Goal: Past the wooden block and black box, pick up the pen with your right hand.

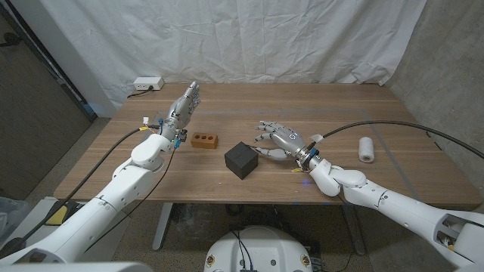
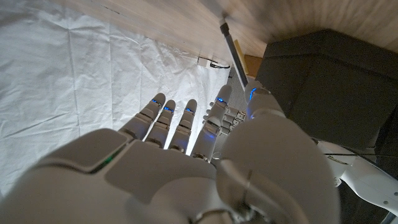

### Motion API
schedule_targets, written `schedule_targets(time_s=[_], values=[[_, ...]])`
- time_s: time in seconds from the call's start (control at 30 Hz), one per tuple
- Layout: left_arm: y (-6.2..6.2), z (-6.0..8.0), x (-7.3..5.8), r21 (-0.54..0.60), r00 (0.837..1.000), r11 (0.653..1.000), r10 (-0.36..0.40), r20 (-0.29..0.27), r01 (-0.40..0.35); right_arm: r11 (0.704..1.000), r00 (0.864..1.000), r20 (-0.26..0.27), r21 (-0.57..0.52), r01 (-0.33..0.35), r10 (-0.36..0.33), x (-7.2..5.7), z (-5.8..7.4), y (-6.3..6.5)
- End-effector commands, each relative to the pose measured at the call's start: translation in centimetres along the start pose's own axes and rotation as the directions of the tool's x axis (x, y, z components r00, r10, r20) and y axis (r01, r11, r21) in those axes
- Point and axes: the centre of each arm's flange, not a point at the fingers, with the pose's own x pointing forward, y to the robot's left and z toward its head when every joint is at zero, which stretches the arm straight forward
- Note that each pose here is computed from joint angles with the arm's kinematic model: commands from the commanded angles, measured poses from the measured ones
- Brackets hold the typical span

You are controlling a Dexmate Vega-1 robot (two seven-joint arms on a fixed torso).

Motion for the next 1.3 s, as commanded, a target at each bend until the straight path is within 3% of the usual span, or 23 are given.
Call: schedule_targets(time_s=[0.03,1.3], values=[[-0.05,-0.22,0.19,-0.003,1.0,1.0,0.0,-0.003,0.0,1.0,1.0,0.003,-0.004,-0.01,0.01,-0.04,0.08,0.27],[0.27,-0.93,1.18,-0.015,1.0,1.0,-0.006,-0.013,0.005,1.0,1.0,0.002,0.002,0.002,-0.002,0.51,0.05,0.99]])
